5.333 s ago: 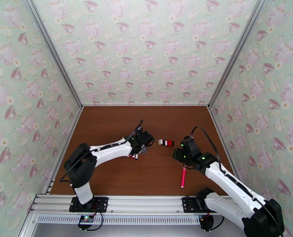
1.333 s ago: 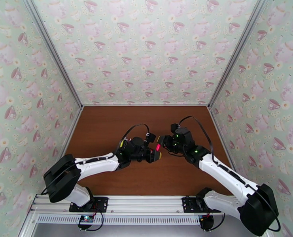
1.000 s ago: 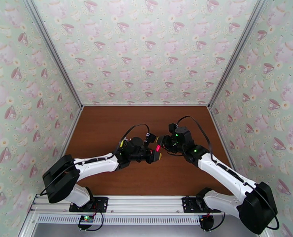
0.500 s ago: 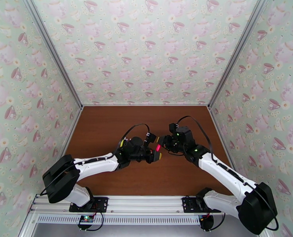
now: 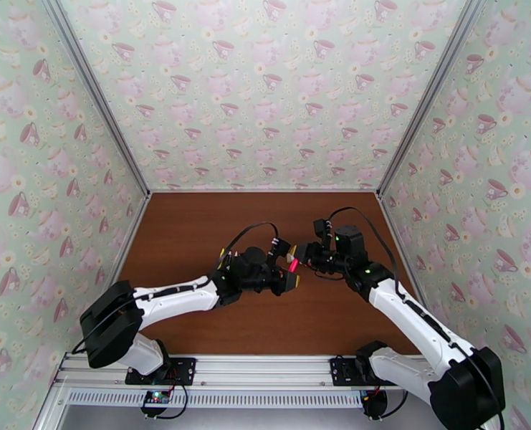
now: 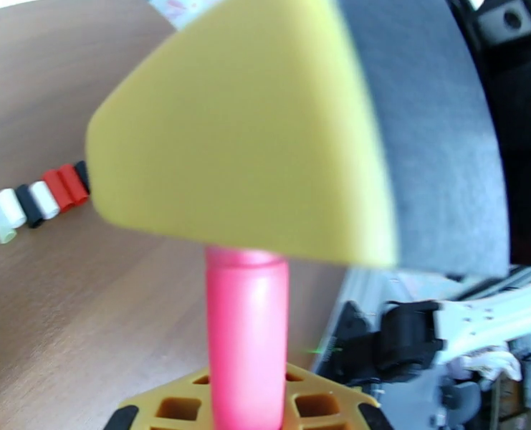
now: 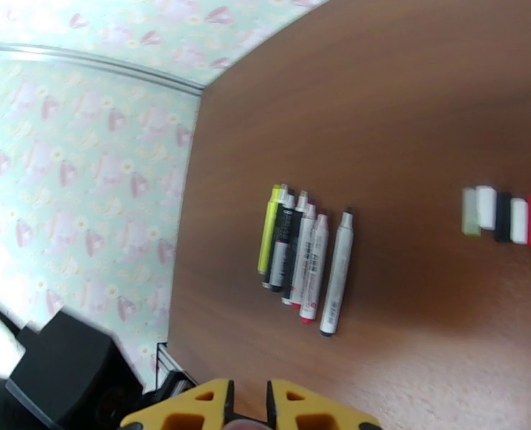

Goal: Open the pen caps

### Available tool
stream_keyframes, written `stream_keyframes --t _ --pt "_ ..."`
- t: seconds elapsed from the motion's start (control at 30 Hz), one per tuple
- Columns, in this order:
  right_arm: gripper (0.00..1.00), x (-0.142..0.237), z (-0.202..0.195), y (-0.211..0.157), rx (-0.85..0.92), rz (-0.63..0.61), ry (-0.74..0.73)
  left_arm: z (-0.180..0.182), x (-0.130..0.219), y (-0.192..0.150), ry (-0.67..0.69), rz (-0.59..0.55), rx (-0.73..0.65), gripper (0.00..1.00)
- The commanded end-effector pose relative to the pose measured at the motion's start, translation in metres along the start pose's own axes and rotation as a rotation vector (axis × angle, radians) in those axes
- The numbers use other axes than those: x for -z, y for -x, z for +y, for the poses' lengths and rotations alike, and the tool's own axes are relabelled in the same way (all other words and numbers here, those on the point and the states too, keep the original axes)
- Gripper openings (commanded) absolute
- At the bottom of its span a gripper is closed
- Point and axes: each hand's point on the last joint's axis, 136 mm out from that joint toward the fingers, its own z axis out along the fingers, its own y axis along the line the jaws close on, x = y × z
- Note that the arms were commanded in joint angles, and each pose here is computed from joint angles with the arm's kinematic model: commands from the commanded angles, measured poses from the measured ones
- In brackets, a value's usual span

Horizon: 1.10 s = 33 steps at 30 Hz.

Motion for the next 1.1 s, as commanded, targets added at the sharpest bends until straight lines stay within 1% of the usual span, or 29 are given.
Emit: stream_keyframes --t 0.0,0.07,0.17,0.3,0.4,0.5,0.53,0.7,0.8,0.87,0.97,1.07 --pt "0.08 0.02 -0.015 0.05 -0.019 -0.213 -0.143 0.019 -0.003 -0.036 0.182 0.123 -0.122 0.04" --pt "0.08 0.02 -0.018 0.052 -0.024 -0.221 -0.152 0.015 -0.006 -0.04 0.187 0.137 -0.146 0.04" --pt "0.07 0.02 -0.017 0.057 -0.013 -0.228 -0.137 0.007 -0.008 -0.042 0.142 0.143 -0.14 0.04" --pt "0.07 0.021 -0.012 0.064 0.029 -0.226 -0.079 -0.009 -0.005 -0.042 0.025 0.148 -0.103 0.04" --pt "0.07 0.025 -0.01 0.069 0.048 -0.234 -0.054 -0.015 -0.003 -0.041 -0.017 0.138 -0.081 0.04" --pt "0.07 0.027 0.001 0.071 0.091 -0.231 0.004 -0.025 0.0 -0.041 -0.113 0.147 -0.041 0.04" --pt "0.07 0.027 0.003 0.071 0.099 -0.232 0.011 -0.026 0.0 -0.04 -0.123 0.145 -0.034 0.04" --pt "0.07 0.028 0.006 0.073 0.104 -0.236 0.018 -0.015 0.004 -0.039 -0.06 0.129 -0.045 0.04" --pt "0.07 0.03 0.02 0.07 0.149 -0.232 0.091 -0.024 0.005 -0.039 -0.133 0.132 -0.034 0.04" --pt "0.07 0.031 0.021 0.07 0.16 -0.23 0.096 -0.024 0.004 -0.039 -0.133 0.137 -0.031 0.04" --pt "0.07 0.031 0.019 0.07 0.148 -0.227 0.079 -0.015 0.004 -0.039 -0.073 0.123 -0.04 0.04" --pt "0.07 0.03 0.005 0.072 0.081 -0.229 -0.004 -0.008 0.005 -0.035 0.009 0.109 -0.073 0.04"
